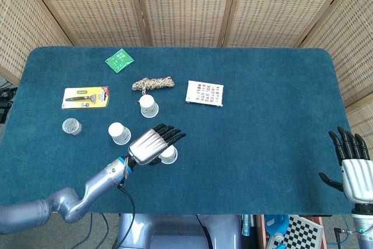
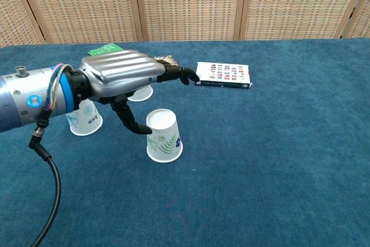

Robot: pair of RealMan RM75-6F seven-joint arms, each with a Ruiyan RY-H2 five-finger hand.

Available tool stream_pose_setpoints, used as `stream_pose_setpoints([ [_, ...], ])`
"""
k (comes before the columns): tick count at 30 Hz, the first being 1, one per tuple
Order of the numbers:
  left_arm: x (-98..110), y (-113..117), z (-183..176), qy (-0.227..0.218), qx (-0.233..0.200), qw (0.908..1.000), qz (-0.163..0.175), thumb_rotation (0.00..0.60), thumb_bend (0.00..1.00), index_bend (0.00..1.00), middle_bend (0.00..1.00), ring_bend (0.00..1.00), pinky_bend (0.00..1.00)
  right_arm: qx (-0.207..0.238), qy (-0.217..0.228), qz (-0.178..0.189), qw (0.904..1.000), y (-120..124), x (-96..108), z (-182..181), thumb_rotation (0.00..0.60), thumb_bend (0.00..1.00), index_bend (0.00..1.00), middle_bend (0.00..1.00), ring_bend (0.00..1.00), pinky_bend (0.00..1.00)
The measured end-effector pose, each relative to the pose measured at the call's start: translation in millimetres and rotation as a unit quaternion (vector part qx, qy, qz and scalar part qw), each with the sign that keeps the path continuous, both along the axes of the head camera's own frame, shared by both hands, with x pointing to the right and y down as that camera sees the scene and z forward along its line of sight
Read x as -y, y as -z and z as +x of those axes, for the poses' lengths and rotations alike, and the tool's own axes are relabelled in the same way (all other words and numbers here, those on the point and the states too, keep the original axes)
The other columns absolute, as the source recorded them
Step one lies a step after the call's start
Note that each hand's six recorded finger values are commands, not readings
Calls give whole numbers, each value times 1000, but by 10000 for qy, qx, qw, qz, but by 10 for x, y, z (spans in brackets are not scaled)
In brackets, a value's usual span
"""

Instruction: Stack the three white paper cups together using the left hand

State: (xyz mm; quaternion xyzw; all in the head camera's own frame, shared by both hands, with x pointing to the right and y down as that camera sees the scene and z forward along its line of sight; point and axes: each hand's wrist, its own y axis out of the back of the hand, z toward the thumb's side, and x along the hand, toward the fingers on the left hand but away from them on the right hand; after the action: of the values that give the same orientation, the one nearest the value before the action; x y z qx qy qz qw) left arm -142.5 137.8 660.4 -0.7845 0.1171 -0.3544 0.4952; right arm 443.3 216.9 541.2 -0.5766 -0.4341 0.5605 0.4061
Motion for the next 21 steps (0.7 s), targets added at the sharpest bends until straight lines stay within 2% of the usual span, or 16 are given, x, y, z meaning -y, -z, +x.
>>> stream_pose_setpoints([
  [6,51,-136,98,-27,311,9994,-160,600,227,232,275,245,230,-11,-163,37,9999,10,38,79,600,0,0,0,0,0],
  [14,88,-272,109,30,667,9975,-243,600,228,360,455,346,242,-9,-254,48,9997,30,40,140,600,0,0,0,0,0],
  [21,90,-288,109,118,770,9967,-219,600,227,395,525,412,255,31,-271,66,9996,51,43,158,600,0,0,0,0,0],
])
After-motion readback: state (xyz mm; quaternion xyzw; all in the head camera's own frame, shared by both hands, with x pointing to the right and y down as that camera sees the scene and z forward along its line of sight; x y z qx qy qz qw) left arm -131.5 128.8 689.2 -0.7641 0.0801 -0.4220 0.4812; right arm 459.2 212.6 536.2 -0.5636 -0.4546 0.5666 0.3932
